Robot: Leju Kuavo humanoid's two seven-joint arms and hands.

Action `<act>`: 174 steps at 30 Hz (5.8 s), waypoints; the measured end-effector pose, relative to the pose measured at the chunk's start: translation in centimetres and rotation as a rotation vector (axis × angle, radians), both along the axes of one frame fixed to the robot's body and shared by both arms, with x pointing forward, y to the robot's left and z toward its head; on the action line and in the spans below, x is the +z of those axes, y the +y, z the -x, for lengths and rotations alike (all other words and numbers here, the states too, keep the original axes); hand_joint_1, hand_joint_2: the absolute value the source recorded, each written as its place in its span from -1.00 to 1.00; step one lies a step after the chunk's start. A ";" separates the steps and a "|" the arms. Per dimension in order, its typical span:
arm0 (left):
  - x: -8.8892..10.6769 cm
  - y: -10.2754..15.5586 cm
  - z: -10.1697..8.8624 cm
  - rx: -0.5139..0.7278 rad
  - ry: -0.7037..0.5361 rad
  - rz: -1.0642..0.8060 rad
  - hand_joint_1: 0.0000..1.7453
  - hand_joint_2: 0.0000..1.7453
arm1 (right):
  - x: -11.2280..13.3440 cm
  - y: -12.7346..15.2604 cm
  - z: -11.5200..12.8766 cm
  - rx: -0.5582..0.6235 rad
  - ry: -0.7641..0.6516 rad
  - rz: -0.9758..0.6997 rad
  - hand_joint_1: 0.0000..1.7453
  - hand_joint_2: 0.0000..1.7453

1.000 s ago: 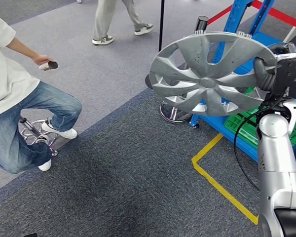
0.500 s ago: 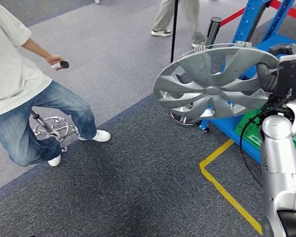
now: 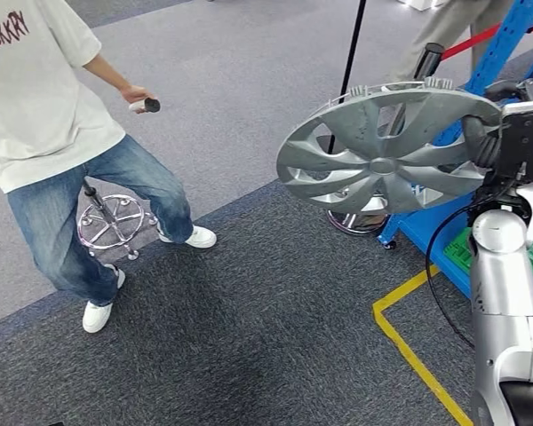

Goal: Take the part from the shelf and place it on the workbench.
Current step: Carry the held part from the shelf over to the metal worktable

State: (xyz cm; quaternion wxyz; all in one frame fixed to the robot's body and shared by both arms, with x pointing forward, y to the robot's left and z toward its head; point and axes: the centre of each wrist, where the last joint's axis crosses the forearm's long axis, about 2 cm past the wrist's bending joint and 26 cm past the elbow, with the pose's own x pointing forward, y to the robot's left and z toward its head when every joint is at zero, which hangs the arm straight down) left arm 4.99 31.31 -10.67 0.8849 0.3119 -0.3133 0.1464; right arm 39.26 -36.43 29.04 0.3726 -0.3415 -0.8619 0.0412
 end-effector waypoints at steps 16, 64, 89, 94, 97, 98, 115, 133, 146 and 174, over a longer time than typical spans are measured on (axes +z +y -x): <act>0.0 0.1 0.2 -0.042 0.010 -0.016 -1.00 1.00 | -0.3 0.0 1.2 -0.001 -0.005 0.006 1.00 1.00; 0.0 -0.7 -0.1 -0.054 0.014 -0.004 -1.00 1.00 | -1.7 -0.6 2.1 -0.037 0.004 0.003 1.00 1.00; 0.0 -0.8 0.0 -0.058 0.018 -0.001 -1.00 1.00 | -1.9 -1.0 2.3 -0.053 0.000 0.002 1.00 1.00; 0.0 -0.8 -0.1 -0.060 0.017 -0.002 -1.00 1.00 | -2.0 -1.1 2.4 -0.055 0.001 0.001 1.00 1.00; 0.0 -0.9 -0.1 -0.060 0.019 0.001 -1.00 1.00 | -2.2 -1.1 2.5 -0.056 0.005 0.002 1.00 1.00; 0.0 -1.0 -0.1 -0.061 0.019 0.002 -1.00 1.00 | -2.1 -1.1 2.5 -0.057 0.004 0.002 1.00 1.00; 0.0 -1.2 0.0 -0.062 0.021 0.005 -1.00 1.00 | -1.9 -1.1 2.4 -0.058 -0.003 0.003 1.00 1.00; 0.0 -1.2 -0.1 -0.064 0.020 0.005 -1.00 1.00 | -1.8 -1.2 2.4 -0.058 -0.005 0.004 1.00 1.00; 0.0 -1.3 0.0 -0.069 0.023 0.006 -1.00 1.00 | -1.5 -1.0 2.2 -0.052 -0.007 0.013 1.00 1.00; 0.0 -1.4 0.0 -0.063 0.023 0.008 -1.00 1.00 | -1.6 -0.8 2.2 -0.042 0.002 0.027 1.00 1.00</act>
